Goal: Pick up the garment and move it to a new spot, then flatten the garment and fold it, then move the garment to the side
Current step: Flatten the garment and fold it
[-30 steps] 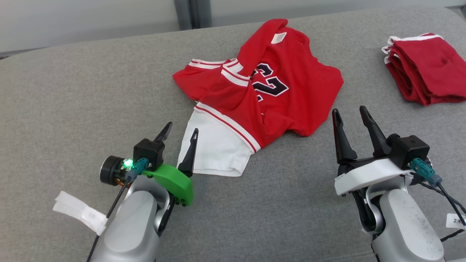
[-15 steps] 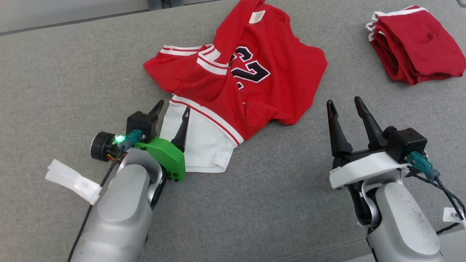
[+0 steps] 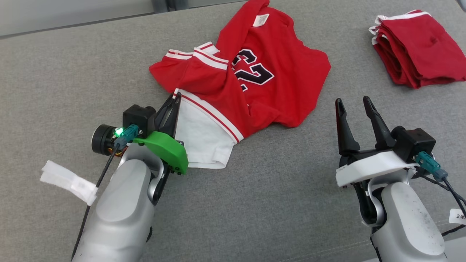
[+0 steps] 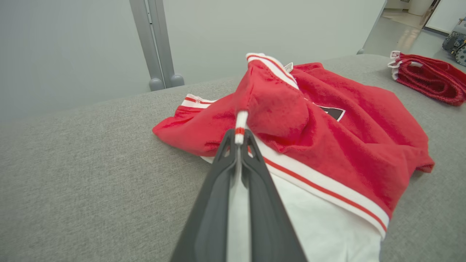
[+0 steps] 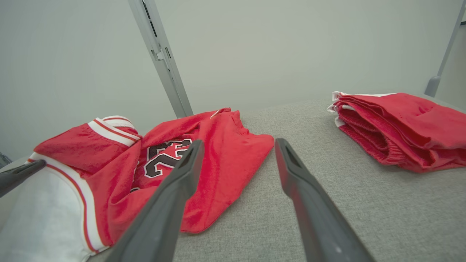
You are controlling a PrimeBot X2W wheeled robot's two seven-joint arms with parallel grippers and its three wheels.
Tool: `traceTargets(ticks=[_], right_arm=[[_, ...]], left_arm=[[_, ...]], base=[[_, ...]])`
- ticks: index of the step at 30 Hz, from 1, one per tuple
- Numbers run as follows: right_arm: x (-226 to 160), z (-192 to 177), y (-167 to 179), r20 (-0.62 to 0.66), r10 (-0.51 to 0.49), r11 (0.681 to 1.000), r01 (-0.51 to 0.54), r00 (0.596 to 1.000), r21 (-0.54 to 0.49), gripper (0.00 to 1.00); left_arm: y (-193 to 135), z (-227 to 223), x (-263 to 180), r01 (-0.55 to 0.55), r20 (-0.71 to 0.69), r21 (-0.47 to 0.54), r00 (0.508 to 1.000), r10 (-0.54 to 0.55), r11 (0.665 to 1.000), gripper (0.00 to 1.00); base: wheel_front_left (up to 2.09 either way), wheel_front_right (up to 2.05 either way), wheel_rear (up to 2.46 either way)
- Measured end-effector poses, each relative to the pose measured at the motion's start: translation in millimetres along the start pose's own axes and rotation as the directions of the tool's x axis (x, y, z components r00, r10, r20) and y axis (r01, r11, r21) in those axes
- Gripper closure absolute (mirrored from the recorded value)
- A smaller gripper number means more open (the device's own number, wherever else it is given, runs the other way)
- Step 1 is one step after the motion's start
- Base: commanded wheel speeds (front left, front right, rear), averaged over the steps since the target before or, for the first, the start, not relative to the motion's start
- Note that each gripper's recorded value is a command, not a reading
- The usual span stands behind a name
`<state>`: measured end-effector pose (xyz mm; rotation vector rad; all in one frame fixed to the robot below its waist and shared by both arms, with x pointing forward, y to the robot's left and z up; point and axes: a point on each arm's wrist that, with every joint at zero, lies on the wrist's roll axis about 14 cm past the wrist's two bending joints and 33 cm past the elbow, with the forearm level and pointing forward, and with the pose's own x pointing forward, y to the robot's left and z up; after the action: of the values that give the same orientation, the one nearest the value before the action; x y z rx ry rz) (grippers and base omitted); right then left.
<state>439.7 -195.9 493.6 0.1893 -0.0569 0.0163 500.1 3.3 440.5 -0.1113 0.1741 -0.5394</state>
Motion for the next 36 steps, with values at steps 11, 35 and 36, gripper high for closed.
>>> traceTargets(ticks=[11, 35, 36], right_arm=[[-1, -1, 10, -0.002, 0.019, 1.0, -0.019, 1.0, 0.001, 0.0], [2, -21, 23, -0.061, 0.047, 0.999, -0.047, 0.997, 0.013, 0.0], [1, -22, 22, -0.064, 0.043, 0.999, -0.042, 0.997, 0.01, 0.0]], left_arm=[[73, 31, -65, -0.257, 0.128, -0.062, 0.956, 0.263, 0.964, 1.0], [139, -16, -168, -0.552, -0.004, -0.184, 0.828, 0.561, 0.813, 1.0], [140, -19, -169, -0.557, -0.013, -0.186, 0.825, 0.565, 0.809, 1.0]], base=[[0.0, 0.0, 0.0], [0.0, 0.0, 0.0], [0.0, 0.0, 0.0]])
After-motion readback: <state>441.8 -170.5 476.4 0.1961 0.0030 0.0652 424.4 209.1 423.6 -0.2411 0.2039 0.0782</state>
